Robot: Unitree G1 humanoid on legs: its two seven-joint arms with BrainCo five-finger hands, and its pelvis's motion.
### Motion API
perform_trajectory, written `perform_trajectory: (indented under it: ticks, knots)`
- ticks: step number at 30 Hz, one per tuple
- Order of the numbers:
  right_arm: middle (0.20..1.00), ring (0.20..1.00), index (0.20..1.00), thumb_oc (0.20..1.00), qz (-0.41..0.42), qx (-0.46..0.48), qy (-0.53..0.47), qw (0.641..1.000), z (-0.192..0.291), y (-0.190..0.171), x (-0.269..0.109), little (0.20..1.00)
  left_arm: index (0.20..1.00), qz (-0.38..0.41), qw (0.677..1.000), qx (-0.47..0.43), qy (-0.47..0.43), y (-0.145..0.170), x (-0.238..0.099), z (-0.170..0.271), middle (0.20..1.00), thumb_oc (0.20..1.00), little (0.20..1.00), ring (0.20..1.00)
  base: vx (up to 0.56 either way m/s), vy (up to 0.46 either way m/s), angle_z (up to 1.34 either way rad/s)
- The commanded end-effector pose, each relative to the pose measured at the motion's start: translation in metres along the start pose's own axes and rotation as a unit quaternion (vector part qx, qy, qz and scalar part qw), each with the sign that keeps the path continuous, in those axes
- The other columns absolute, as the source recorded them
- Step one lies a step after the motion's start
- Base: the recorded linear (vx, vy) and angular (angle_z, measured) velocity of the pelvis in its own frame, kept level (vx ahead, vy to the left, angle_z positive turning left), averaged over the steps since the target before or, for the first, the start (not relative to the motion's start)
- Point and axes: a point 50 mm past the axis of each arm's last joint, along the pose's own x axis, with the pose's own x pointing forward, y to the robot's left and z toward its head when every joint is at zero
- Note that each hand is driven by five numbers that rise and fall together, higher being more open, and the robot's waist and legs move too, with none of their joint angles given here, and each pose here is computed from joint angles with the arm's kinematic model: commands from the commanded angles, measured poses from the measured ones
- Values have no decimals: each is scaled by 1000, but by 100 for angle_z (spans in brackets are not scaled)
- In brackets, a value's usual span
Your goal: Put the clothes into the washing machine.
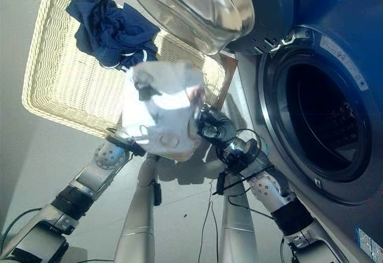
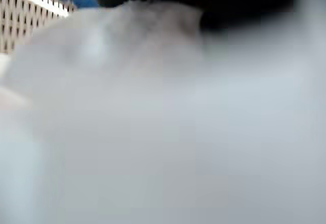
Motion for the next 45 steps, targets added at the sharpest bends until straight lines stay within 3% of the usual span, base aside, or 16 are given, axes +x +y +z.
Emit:
perform_trajectory:
  ticks: [1, 2, 8, 18, 23, 28, 33, 45]
  knots:
    - [1000, 1000, 1000, 1000, -40, -67, -70, 994, 24, 6, 3, 1000, 200, 30, 987, -49, -152, 4, 10, 49, 200, 200, 200, 200, 0, 0, 0]
    - [1000, 1000, 1000, 1000, -89, -97, -90, 987, 29, 1, 0, 1000, 200, 42, 983, -63, -165, 5, 7, 52, 200, 200, 200, 200, 0, 0, 0]
    - [1000, 1000, 1000, 1000, -194, -122, -159, 960, 44, -5, -11, 1000, 200, 63, 978, -64, -191, 3, 3, 60, 200, 200, 200, 200, 3, 13, 0]
    - [1000, 1000, 1000, 1000, -248, -173, -210, 930, 54, 2, -13, 1000, 200, 55, 972, -61, -220, -1, 1, 72, 200, 200, 200, 200, 1, 3, 0]
    - [1000, 1000, 1000, 1000, -238, -196, -208, 928, 55, 7, -10, 1000, 200, 51, 972, -46, -223, -5, 1, 75, 200, 200, 200, 200, 0, 0, 0]
    - [1000, 1000, 1000, 1000, -186, -180, -190, 947, 55, 15, -2, 1000, 200, 53, 973, 70, -215, -8, 4, 74, 200, 200, 200, 200, 0, 0, 0]
    - [1000, 1000, 1000, 1000, -130, -172, -156, 964, 49, 24, 5, 1000, 200, 49, 966, 123, -221, -6, 5, 77, 200, 200, 200, 200, 0, 0, 0]
    - [1000, 1000, 1000, 1000, -103, -150, -76, 980, 26, 28, 15, 1000, 200, 24, 951, 90, -294, -13, -2, 97, 200, 200, 200, 200, 0, 0, 0]
